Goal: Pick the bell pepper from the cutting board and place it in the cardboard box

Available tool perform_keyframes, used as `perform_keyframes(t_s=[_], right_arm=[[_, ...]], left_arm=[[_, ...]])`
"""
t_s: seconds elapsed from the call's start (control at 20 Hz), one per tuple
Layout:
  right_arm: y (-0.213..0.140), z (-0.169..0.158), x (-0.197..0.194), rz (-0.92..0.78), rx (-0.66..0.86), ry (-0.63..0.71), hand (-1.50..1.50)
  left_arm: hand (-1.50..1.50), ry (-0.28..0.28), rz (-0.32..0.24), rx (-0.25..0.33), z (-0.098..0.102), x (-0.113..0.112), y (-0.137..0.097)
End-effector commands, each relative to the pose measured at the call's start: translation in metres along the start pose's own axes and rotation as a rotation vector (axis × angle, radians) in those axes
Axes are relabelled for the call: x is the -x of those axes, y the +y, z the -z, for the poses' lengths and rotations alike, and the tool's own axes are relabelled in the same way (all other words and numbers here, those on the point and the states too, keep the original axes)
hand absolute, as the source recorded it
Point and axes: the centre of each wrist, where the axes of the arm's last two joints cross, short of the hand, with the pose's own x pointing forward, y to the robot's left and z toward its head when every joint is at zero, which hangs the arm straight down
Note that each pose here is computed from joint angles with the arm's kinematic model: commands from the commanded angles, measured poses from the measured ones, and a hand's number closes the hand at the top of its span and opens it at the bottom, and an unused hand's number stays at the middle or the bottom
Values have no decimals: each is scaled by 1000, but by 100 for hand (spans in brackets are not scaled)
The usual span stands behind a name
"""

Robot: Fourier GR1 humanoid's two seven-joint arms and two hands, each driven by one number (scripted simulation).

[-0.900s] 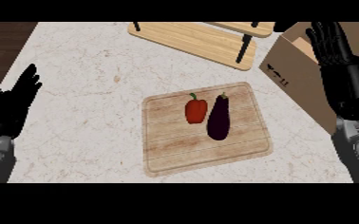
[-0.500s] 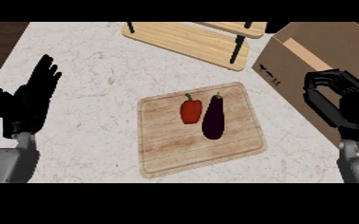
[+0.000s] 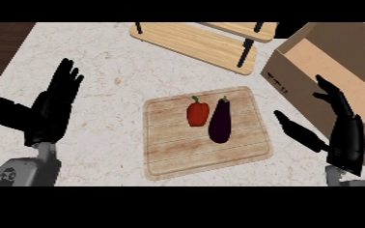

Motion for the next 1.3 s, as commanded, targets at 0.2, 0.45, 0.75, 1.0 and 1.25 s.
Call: perform_keyframes(t_s=[0.2,0.45,0.75,1.0,1.25], right_arm=[[-11,-11,-26,-313,-421,193,-150],[-1,-14,-92,-319,-544,295,-150],[28,1,-161,-233,-591,298,-150],[54,4,-167,-226,-609,305,-150],[54,0,-176,-308,-594,370,-150]], left_arm=[[0,-9,-15,34,-5,-4,-12],[0,-1,-7,19,-10,1,-7],[0,-16,-27,22,-14,8,-18],[0,-4,-13,22,-4,-2,-11],[0,-11,-2,6,-13,-2,-4]])
